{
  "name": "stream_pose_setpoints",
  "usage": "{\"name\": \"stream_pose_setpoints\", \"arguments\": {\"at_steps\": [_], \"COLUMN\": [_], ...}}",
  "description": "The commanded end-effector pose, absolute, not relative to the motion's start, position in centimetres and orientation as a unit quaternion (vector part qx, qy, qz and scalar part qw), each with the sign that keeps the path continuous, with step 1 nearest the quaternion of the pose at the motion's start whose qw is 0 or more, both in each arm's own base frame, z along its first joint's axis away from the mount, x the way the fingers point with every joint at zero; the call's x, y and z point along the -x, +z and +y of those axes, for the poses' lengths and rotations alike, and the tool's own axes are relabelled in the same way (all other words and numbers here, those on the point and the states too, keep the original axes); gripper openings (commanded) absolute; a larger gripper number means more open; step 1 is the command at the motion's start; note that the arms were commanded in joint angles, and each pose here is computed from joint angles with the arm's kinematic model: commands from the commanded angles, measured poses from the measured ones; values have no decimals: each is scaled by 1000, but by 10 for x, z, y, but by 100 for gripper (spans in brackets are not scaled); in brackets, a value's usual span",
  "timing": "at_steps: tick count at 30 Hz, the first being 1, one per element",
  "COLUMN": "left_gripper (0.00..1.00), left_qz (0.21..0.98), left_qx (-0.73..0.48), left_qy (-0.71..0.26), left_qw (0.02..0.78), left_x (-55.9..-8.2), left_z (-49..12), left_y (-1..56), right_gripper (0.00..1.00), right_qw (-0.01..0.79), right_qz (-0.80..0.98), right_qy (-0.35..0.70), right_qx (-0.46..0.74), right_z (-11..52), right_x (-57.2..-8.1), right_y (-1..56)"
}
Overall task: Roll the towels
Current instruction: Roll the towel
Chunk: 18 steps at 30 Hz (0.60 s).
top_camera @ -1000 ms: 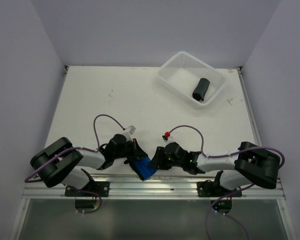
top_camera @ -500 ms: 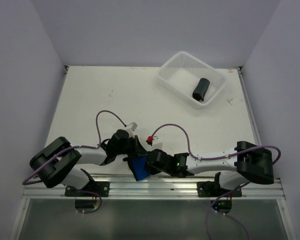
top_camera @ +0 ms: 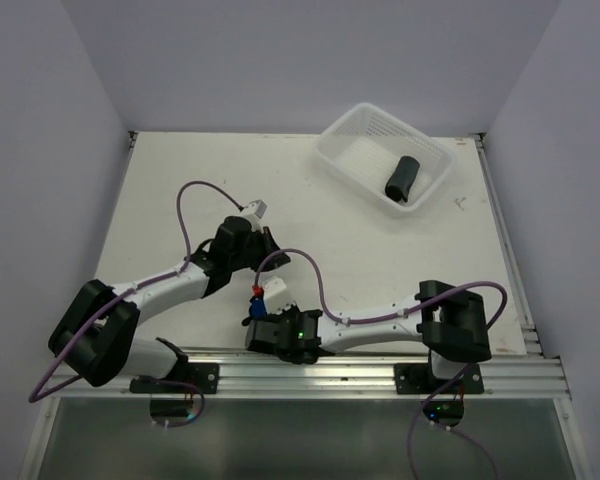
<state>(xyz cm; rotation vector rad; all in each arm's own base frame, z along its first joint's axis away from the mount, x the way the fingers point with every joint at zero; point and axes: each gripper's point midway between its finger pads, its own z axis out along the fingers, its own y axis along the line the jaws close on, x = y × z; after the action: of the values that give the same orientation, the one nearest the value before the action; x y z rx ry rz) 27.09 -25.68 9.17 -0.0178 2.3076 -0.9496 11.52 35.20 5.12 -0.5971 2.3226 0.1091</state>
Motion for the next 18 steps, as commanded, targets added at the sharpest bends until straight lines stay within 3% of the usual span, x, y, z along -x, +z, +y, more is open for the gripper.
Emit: {"name": "stream_pose_setpoints", "arguments": {"at_steps": [1,9,18], "left_gripper": [7,7,7], "left_qz": [880,879,879], "left_qx": [-3,-1,-4], "left_qy": [-347,-349,-357], "left_qw": [325,324,315], "left_x": [-276,-282,-279], "left_z": [-250,-253,-256], "left_y": [101,101,99], "right_gripper": [0,0,0], "right_qw": [421,473,471], "right_qz": [871,830,801], "right_qy": [-44,-97,-120], "right_qx": [250,281,349], "right_z": [332,340,342], "right_x": [-136,-148,-150], "right_y": [68,72,64]}}
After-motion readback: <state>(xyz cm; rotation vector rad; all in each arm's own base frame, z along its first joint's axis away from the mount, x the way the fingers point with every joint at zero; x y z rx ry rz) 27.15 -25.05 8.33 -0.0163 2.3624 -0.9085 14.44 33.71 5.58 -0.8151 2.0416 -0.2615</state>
